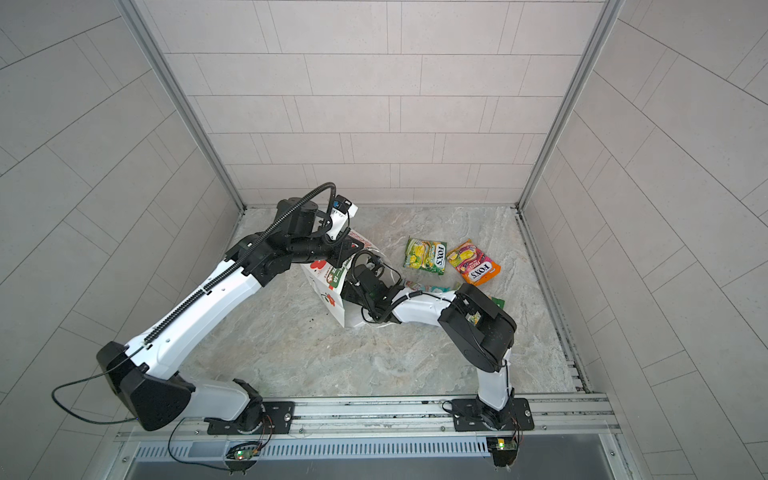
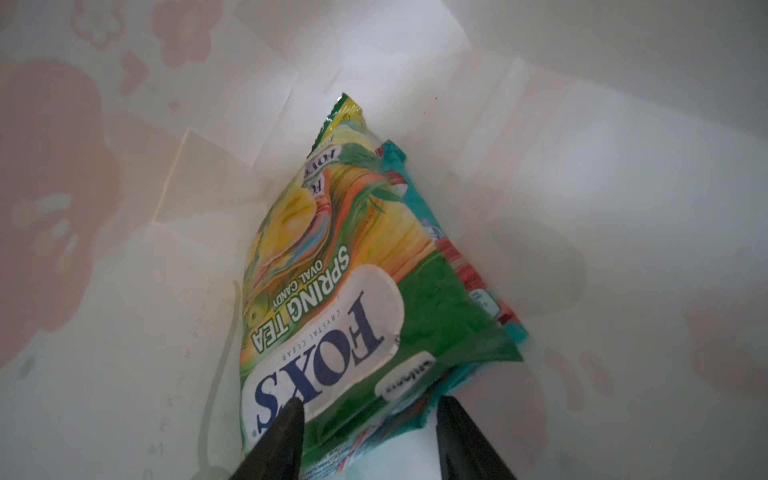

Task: Take the snacks out of the paper bag
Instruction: 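Close the right gripper on the second green Spring Tea packet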

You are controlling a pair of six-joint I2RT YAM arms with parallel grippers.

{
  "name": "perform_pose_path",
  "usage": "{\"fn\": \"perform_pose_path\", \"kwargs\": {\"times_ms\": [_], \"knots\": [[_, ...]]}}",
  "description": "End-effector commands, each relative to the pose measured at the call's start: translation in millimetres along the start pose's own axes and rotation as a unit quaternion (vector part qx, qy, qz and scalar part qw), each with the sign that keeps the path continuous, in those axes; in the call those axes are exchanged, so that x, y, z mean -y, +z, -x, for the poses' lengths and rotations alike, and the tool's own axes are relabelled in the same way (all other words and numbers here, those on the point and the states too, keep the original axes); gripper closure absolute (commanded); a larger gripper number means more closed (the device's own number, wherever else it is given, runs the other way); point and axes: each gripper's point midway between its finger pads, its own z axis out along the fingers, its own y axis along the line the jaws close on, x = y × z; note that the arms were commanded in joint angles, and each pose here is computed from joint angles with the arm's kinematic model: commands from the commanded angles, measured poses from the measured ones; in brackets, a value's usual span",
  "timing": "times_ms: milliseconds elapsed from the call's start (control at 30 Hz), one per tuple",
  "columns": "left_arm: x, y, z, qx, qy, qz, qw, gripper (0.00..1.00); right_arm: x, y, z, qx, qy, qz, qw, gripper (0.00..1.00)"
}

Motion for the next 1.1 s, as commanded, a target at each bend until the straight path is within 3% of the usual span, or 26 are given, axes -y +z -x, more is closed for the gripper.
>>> {"fn": "perform_pose_path", "kwargs": {"times_ms": [0, 600, 900, 1067], "knots": [[7.7, -7.7, 10.6, 0.023, 0.006, -0.015, 1.0, 1.0, -10.0, 6.4, 2.8, 0.004, 0.022, 0.011, 1.0, 0.49], [9.1, -6.6, 9.8, 0.021, 0.006, -0.02, 1.0, 1.0, -20.7, 13.1, 9.7, 0.008, 0.034, 0.032, 0.999, 0.68], [11.2, -5.8, 9.2, 0.019, 0.004, -0.027, 0.999, 1.0, -22.6, 25.6, 13.3, 0.014, 0.049, 0.033, 0.998, 0.62], [11.1, -5.8, 8.7, 0.018, 0.005, -0.027, 0.999, 1.0, -33.4, 34.4, 22.4, 0.032, 0.069, 0.076, 0.994, 0.61]]}}
